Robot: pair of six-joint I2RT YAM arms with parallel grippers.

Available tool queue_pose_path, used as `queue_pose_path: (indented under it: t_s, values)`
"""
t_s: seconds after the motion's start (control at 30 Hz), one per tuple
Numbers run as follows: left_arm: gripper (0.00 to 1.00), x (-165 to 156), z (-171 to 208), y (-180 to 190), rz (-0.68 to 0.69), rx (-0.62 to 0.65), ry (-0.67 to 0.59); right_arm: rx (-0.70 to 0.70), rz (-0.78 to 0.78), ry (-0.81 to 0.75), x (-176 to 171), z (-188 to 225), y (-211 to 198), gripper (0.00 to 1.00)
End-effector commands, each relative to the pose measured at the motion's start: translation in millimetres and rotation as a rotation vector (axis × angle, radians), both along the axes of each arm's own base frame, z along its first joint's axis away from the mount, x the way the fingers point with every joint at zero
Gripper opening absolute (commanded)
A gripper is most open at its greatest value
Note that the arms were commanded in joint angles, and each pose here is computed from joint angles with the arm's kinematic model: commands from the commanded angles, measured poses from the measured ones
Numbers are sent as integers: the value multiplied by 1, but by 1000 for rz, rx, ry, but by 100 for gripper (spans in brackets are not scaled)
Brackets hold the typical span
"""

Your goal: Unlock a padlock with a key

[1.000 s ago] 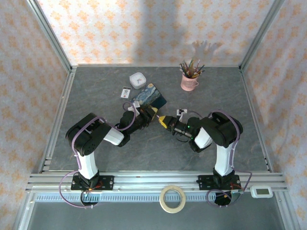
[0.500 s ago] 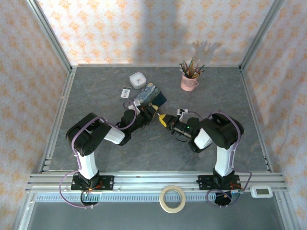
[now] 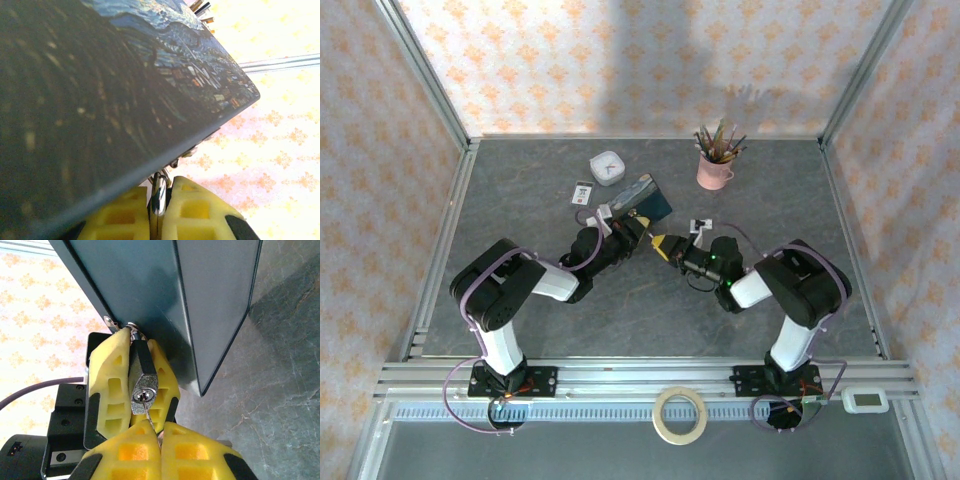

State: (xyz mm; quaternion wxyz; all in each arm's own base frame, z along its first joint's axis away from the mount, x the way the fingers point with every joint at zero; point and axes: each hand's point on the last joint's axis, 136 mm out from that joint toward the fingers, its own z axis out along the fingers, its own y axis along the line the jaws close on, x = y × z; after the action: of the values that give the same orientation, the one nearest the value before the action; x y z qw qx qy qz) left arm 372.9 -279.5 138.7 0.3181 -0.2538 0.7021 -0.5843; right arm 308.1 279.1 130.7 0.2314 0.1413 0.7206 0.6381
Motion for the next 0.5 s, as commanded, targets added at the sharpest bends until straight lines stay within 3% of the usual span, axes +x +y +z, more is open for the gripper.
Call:
queue_pose_path:
  t_s: [0.0, 0.27, 0.37, 0.47]
  values:
    - [0, -55, 18, -58, -293, -16, -52, 122, -19, -64, 7, 48, 4, 0]
    - [0, -53, 13, -60, -286, -13, -44, 251, -49, 86, 5, 51, -3, 0]
    - [0, -54, 10, -62, -286, 0, -34, 284, -46, 70, 4, 57, -2, 0]
    - [0, -54, 6, -63, -282, 11, -18, 221, -25, 13, 5, 56, 6, 0]
